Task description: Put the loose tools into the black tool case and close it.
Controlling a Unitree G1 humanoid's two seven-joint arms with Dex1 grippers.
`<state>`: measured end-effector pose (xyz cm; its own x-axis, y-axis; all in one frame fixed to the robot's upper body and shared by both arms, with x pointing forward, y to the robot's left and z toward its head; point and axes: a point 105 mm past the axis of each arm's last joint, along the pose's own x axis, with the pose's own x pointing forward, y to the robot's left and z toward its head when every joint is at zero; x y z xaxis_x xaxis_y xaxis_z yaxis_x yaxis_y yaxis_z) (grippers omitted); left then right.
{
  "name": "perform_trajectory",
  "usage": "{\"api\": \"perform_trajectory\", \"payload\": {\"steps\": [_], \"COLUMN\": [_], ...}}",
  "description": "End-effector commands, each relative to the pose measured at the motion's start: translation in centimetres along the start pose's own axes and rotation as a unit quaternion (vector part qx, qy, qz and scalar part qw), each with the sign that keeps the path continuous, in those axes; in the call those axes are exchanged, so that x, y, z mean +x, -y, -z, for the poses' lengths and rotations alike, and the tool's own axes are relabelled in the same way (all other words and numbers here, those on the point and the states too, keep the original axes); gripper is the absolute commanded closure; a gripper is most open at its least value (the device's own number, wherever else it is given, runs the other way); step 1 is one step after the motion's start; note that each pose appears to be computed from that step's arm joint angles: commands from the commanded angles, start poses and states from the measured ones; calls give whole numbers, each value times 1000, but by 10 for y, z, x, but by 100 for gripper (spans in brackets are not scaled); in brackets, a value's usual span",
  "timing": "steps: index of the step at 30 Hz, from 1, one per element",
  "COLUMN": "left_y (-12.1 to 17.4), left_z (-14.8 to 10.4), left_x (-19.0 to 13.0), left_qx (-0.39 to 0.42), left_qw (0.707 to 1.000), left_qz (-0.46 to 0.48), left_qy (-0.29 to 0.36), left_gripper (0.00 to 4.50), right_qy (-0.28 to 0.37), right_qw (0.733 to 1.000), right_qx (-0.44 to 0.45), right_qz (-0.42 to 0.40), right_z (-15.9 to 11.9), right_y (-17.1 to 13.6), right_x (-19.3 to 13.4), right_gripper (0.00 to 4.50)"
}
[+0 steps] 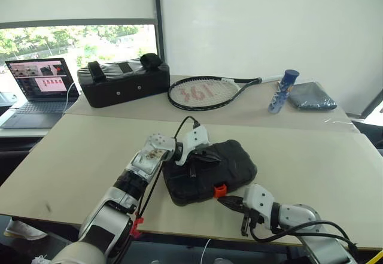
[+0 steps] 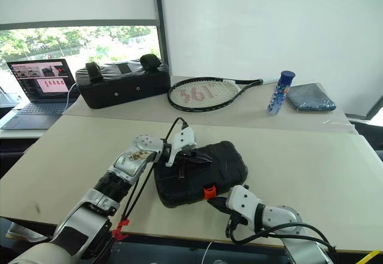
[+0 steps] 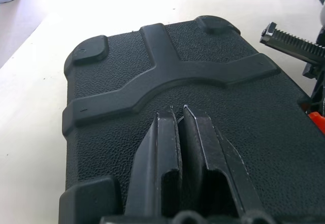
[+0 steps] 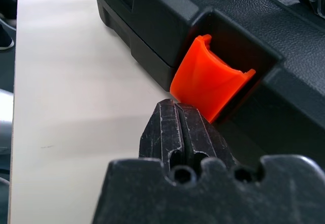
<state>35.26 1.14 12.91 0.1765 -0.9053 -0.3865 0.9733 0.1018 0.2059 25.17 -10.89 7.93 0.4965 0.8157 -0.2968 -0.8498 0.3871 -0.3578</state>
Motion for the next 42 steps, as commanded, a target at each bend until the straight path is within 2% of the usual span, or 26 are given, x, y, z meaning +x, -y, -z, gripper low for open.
{"api": "perform_trajectory", "payload": {"steps": [1, 9, 13, 15, 17, 20, 22, 23, 24, 28, 30, 31, 32, 33, 34, 42], "left_y": [18, 25, 13, 6, 0, -8, -9, -3, 3, 31, 44, 50, 54, 58, 59, 74], "left_z": [63, 77, 45, 17, 4, 5, 19, 30, 40, 77, 88, 93, 97, 99, 100, 105], "left_x": [1, 0, -11, -30, -49, -102, -136, -152, -165, -217, -230, -235, -240, -244, -249, -257], "left_qx": [-75, -92, -45, -6, 3, -8, -22, -38, -43, -77, -92, -91, -84, -78, -69, -44], "left_qw": [992, 989, 999, 997, 992, 986, 984, 984, 985, 977, 972, 970, 969, 968, 964, 954], "left_qz": [14, 14, -9, -24, -44, -86, -125, -130, -140, -194, -215, -223, -233, -238, -255, -294], "left_qy": [-101, -117, -12, 71, 117, 145, 129, 114, 95, 41, 25, 14, 4, -2, -10, -34], "left_gripper": [414, 414, 414, 414, 414, 414, 419, 363, 347, 195, 131, 81, 54, 8, 1, 1], "right_qy": [31, 24, 21, 21, 25, 42, 33, 29, 21, -6, -12, -14, -15, -16, -15, -12], "right_qw": [998, 998, 1000, 1000, 999, 998, 997, 997, 997, 995, 994, 993, 993, 993, 992, 993], "right_qx": [-26, -12, -2, 14, 23, 45, 58, 60, 58, 19, 10, 10, 7, 0, 3, -2], "right_qz": [38, 57, 18, 1, 2, 28, 38, 46, 54, 99, 111, 115, 115, 119, 124, 117], "right_z": [-21, -24, -23, -18, -16, -13, -6, -4, -1, 3, 2, 2, 2, 1, 1, 7], "right_y": [18, 38, 27, 19, 17, 22, 23, 24, 24, 32, 36, 37, 38, 40, 42, 45], "right_x": [1, 0, -14, -30, -43, -80, -104, -116, -126, -164, -176, -180, -184, -187, -189, -186], "right_gripper": [450, 450, 450, 450, 450, 450, 391, 372, 338, 196, 137, 91, 62, 25, 9, 9]}}
